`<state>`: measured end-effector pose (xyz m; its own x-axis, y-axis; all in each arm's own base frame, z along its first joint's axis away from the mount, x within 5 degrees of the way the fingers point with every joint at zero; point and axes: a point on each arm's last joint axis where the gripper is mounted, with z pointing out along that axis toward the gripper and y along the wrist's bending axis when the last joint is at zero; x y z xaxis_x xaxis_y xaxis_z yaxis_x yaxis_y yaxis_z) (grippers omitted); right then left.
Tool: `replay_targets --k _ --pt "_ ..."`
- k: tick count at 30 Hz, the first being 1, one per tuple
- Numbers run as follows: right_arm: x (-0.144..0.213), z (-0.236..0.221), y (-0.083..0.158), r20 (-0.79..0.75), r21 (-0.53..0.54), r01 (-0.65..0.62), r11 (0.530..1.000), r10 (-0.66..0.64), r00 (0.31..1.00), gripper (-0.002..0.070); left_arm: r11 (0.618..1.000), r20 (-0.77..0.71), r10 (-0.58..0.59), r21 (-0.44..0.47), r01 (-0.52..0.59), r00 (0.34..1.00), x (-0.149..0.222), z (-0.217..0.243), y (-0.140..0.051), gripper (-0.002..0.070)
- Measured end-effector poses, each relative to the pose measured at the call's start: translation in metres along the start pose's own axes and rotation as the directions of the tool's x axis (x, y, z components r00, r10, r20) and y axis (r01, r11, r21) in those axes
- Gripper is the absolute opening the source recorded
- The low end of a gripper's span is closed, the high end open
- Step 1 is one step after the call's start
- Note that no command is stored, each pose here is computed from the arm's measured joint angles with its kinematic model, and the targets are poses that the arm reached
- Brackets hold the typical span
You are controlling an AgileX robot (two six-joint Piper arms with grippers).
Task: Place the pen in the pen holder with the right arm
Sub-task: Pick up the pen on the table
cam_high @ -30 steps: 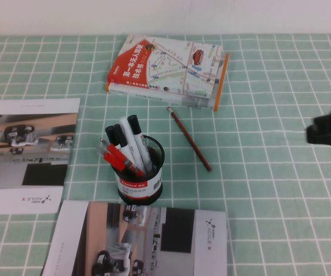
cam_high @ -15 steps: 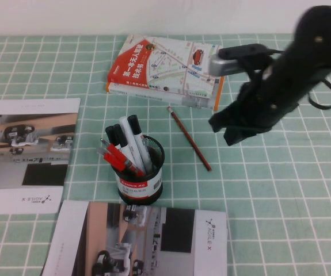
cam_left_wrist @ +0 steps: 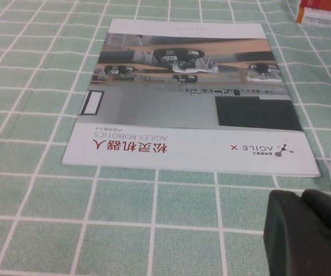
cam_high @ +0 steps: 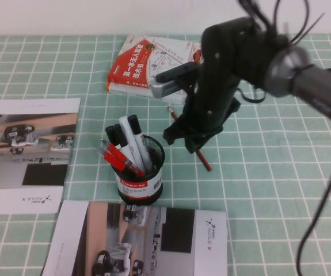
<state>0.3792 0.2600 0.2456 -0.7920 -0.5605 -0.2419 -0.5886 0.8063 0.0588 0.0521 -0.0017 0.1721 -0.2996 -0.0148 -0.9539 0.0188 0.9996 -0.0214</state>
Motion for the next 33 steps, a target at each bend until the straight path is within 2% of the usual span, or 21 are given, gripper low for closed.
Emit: replay_targets --k 6,10,24,29,33 --pt "-0.019 0.028 -0.004 0.007 0.027 0.012 1.000 -0.012 1.000 0.0230 1.000 0.000 0.000 0.000 0.000 1.000 0.000 0.000 0.000 -0.0004" --pt "-0.027 0.044 -0.009 0.010 0.068 0.026 0.997 -0.027 1.000 0.0259 1.000 0.000 0.000 0.000 0.000 1.000 0.000 0.000 0.000 -0.0004" --pt "-0.035 0.069 -0.037 0.013 0.089 -0.019 0.996 0.018 1.000 0.0265 1.000 0.000 0.000 0.000 0.000 1.000 0.000 0.000 0.000 -0.0004" --pt "-0.035 0.070 -0.037 0.011 0.087 -0.020 0.996 0.019 1.000 0.0263 1.000 0.000 0.000 0.000 0.000 1.000 0.000 0.000 0.000 -0.0004" --pt "-0.035 0.071 -0.036 0.003 0.072 -0.025 0.997 0.025 1.000 0.0198 1.000 0.000 0.000 0.000 0.000 1.000 0.000 0.000 0.000 -0.0004"
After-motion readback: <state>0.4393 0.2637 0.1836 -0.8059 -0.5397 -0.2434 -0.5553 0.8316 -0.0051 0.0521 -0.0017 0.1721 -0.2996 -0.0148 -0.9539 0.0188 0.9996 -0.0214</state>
